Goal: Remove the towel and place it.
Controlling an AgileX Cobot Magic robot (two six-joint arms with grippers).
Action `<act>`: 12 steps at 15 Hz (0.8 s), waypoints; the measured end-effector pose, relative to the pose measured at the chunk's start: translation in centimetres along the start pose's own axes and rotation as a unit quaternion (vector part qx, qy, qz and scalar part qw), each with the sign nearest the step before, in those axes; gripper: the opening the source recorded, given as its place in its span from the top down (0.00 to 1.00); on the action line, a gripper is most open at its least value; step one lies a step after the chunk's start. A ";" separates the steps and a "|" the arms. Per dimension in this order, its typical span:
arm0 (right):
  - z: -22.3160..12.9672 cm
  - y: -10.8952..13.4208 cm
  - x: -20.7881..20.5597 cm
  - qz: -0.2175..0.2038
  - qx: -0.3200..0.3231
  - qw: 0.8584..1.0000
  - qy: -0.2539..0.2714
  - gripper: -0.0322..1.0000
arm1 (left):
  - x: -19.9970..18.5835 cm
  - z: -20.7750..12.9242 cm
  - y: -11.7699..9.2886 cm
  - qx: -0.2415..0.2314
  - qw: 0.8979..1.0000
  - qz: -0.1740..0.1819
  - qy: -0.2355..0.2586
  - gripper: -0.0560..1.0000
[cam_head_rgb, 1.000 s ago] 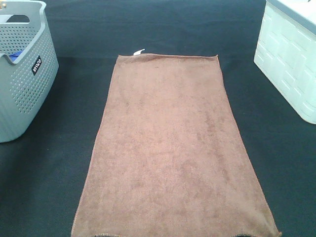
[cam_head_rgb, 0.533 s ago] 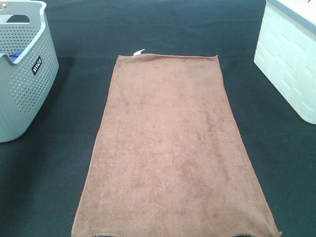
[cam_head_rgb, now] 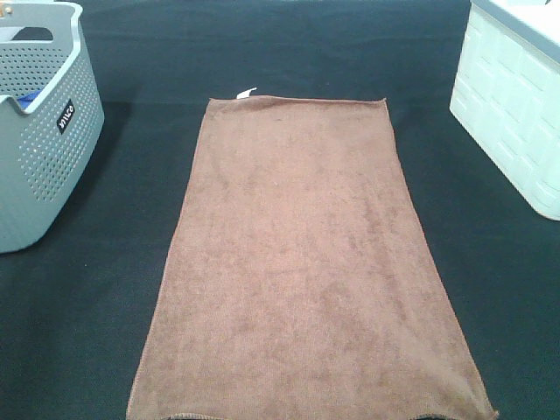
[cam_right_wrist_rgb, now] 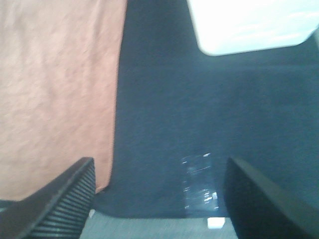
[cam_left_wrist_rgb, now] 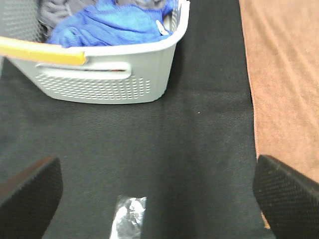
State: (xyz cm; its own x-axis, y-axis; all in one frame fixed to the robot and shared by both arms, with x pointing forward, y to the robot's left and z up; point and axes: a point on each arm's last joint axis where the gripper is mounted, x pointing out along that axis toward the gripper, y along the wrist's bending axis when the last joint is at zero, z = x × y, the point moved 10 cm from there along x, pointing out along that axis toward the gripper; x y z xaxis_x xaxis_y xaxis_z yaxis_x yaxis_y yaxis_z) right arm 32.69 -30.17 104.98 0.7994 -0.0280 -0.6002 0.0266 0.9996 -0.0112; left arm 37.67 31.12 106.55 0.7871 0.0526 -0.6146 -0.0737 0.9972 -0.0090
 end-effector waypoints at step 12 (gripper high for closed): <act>-5.3 -0.3 1.1 -0.011 -0.029 0.999 -0.037 0.29 | -1.4 -7.9 -1.0 -0.007 0.995 -0.040 -0.096 0.02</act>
State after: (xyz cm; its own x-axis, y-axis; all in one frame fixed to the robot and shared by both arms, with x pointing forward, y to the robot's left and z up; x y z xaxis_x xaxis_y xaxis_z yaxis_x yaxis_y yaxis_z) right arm 30.39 -30.44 100.09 0.8413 -0.0482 -0.5384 0.0119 0.9974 -0.0707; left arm 31.82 29.65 101.21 0.8927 -0.0158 -0.4503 -0.0142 0.9979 -0.0630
